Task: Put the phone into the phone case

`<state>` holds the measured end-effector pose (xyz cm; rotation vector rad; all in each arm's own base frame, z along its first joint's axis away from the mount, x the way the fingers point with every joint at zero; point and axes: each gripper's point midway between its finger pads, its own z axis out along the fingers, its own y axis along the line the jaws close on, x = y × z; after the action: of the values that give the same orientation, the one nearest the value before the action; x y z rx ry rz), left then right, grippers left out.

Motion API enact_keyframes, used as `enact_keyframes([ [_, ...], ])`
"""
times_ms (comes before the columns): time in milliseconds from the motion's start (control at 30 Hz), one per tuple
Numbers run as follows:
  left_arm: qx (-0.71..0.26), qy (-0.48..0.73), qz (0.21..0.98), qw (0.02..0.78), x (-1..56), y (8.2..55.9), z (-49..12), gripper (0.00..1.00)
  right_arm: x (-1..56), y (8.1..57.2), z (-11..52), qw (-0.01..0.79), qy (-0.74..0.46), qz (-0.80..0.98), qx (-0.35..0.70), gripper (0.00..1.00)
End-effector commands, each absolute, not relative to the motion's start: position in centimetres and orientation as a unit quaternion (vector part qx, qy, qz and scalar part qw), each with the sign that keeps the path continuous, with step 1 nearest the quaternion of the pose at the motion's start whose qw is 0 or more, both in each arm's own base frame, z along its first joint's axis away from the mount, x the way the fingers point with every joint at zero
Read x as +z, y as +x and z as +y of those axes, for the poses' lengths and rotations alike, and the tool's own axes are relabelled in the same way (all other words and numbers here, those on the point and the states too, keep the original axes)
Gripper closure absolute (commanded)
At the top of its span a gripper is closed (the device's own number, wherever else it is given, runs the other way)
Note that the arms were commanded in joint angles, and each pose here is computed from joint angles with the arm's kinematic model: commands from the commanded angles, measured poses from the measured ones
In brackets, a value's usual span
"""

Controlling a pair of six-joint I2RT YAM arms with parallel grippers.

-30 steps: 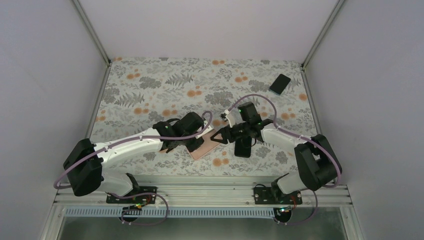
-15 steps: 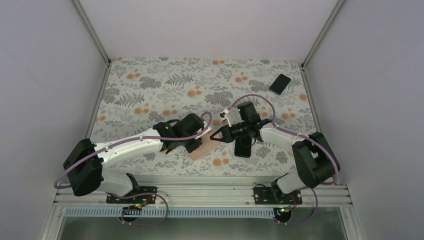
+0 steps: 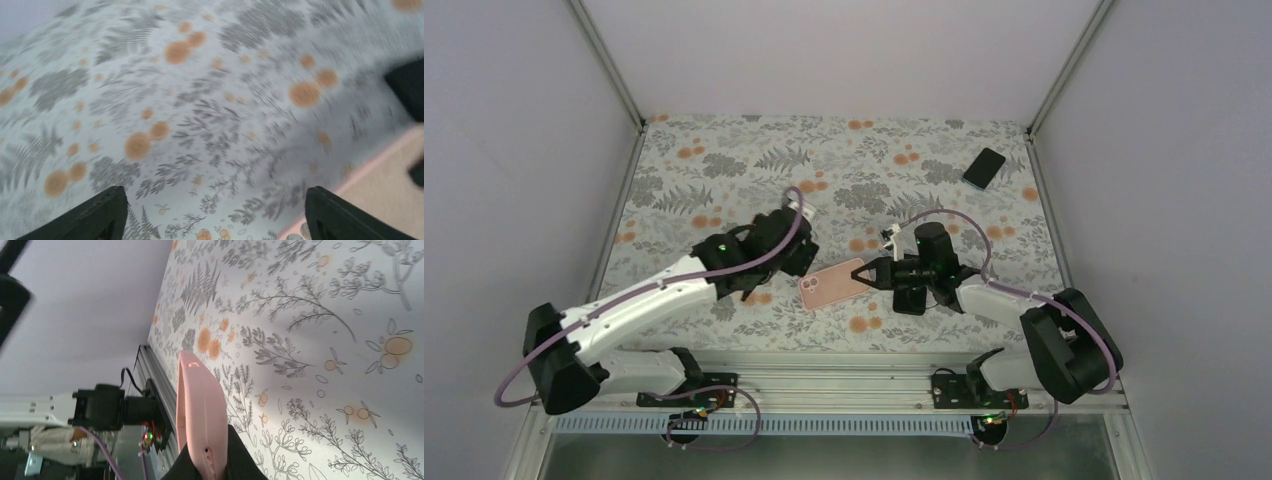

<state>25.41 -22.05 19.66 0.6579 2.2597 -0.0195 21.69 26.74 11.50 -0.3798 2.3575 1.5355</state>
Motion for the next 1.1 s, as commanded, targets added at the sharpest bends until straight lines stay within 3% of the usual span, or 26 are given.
enact_keyframes([
  [0, 0.041, 0.112, 0.891, 0.438, 23.8, 27.1, -16.4, 0.06, 12.8, 23.6, 26.9, 0.194, -0.058, 0.815, 0.543, 0.96],
  [67, 0.059, 0.066, 0.884, 0.458, 24.8, 27.5, -13.8, 0.00, 12.5, 23.7, 26.9, 0.198, -0.041, 0.817, 0.540, 0.96],
  [300, 0.054, -0.033, 0.864, 0.500, 25.5, 28.0, -8.7, 0.00, 10.0, 23.4, 27.7, 0.189, -0.003, 0.827, 0.529, 0.96],
  [700, 0.097, -0.109, 0.865, 0.480, 24.0, 28.0, -3.8, 0.00, 5.6, 23.6, 26.9, 0.175, 0.063, 0.849, 0.495, 0.91],
  [1067, 0.113, -0.143, 0.856, 0.483, 24.4, 27.6, -1.9, 0.00, 3.8, 22.4, 26.6, 0.143, 0.057, 0.866, 0.476, 0.74],
])
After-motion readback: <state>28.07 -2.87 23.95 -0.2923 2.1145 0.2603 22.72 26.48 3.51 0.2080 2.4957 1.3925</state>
